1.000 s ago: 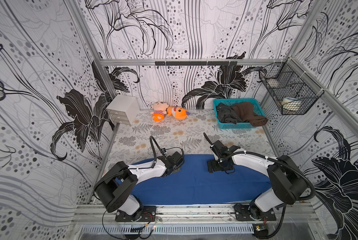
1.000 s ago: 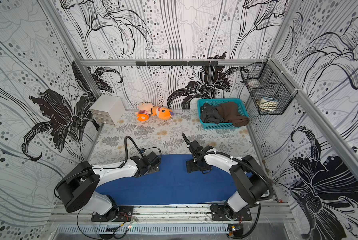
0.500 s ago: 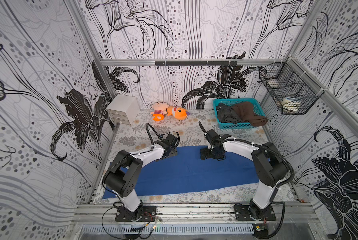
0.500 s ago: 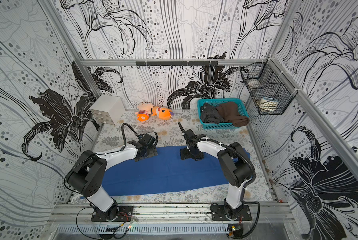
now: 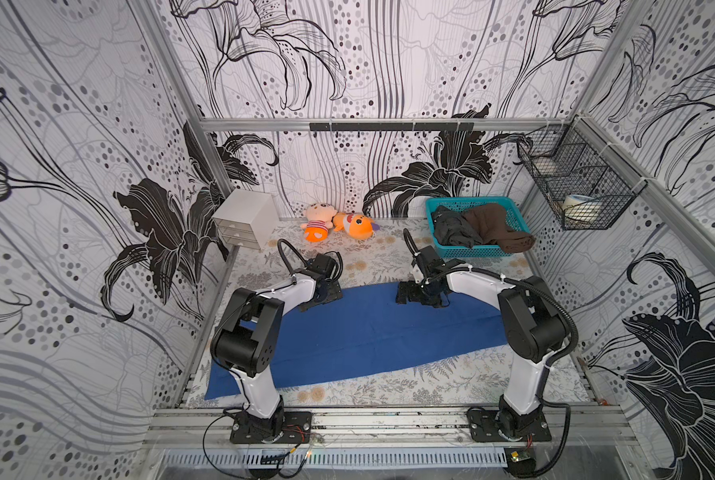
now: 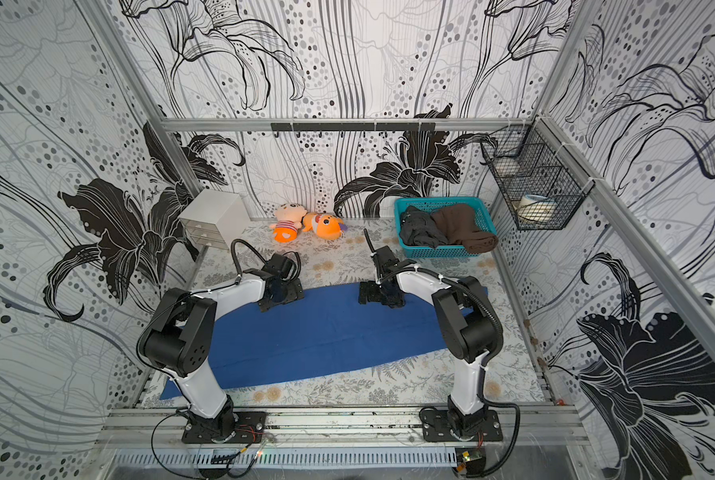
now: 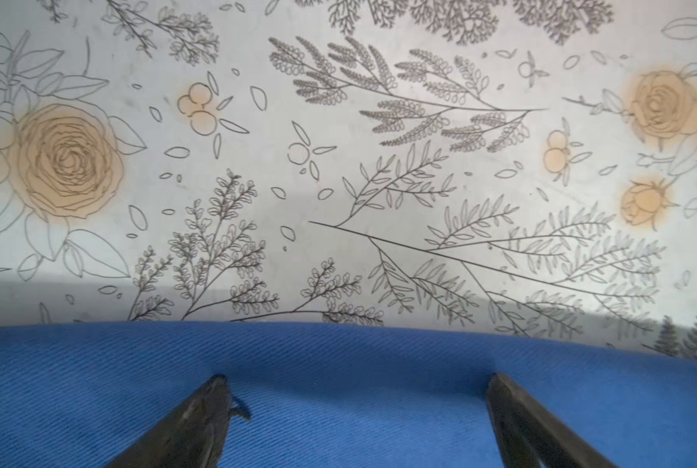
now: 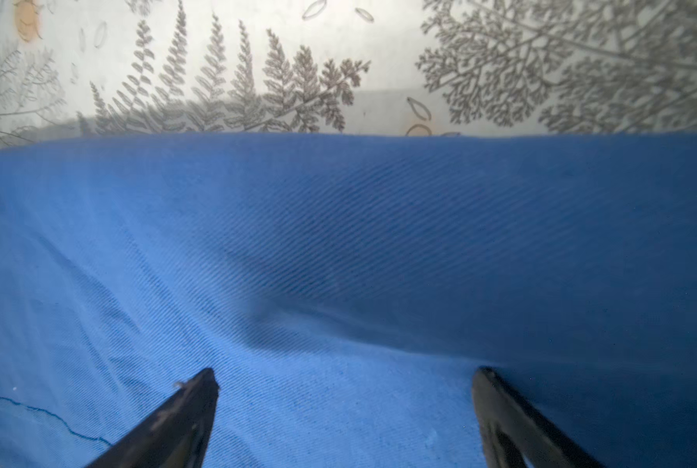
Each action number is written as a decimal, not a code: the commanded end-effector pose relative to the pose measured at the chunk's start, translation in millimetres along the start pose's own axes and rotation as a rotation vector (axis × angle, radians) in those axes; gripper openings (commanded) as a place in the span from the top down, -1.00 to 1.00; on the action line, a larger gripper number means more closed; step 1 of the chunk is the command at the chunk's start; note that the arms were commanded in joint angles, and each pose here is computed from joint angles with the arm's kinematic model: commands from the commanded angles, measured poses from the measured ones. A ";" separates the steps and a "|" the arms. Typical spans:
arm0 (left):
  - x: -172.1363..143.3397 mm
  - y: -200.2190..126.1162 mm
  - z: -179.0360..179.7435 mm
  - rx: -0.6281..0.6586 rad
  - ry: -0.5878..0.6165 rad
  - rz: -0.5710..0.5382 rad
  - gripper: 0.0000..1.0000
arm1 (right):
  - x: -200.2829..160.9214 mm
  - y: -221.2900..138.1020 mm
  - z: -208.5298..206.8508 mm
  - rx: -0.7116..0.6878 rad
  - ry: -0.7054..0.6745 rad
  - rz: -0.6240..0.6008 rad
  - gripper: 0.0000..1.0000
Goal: Roll up the long pants
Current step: Move the long pant to the center of the board.
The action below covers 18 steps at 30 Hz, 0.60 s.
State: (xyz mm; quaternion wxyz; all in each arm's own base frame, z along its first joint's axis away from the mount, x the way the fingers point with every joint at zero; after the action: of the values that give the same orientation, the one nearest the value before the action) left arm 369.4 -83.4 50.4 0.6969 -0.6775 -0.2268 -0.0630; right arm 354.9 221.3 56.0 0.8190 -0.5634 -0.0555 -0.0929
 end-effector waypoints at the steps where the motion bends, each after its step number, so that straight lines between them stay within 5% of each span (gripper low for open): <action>1: 2.2 -21.8 -10.0 -0.047 -0.003 -0.039 -0.98 | -17.7 13.0 -11.7 -0.016 -0.009 0.057 -0.98; 8: -46.0 -43.8 5.3 -0.080 -0.109 -0.037 -0.98 | -19.9 8.6 -11.5 -0.006 -0.012 0.045 -0.99; 18: -92.5 -15.7 36.0 0.014 -0.241 0.018 -0.98 | -28.3 10.1 -17.1 -0.006 -0.009 0.050 -0.99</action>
State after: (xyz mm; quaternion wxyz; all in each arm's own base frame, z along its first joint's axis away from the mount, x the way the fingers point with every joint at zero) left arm 271.6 -74.7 41.0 0.6699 -0.6885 -0.2778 -0.0027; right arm 351.6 220.1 56.9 0.8241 -0.5521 -0.0777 -0.0999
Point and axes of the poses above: each gripper's point midway between its finger pads, its own y axis out along the fingers, its own z axis along the line the jaws close on, x = y × z, the point moved 2 cm from there along -y, back along the fingers, and after that the axes turned 9 degrees about y, right-handed, at the moved point
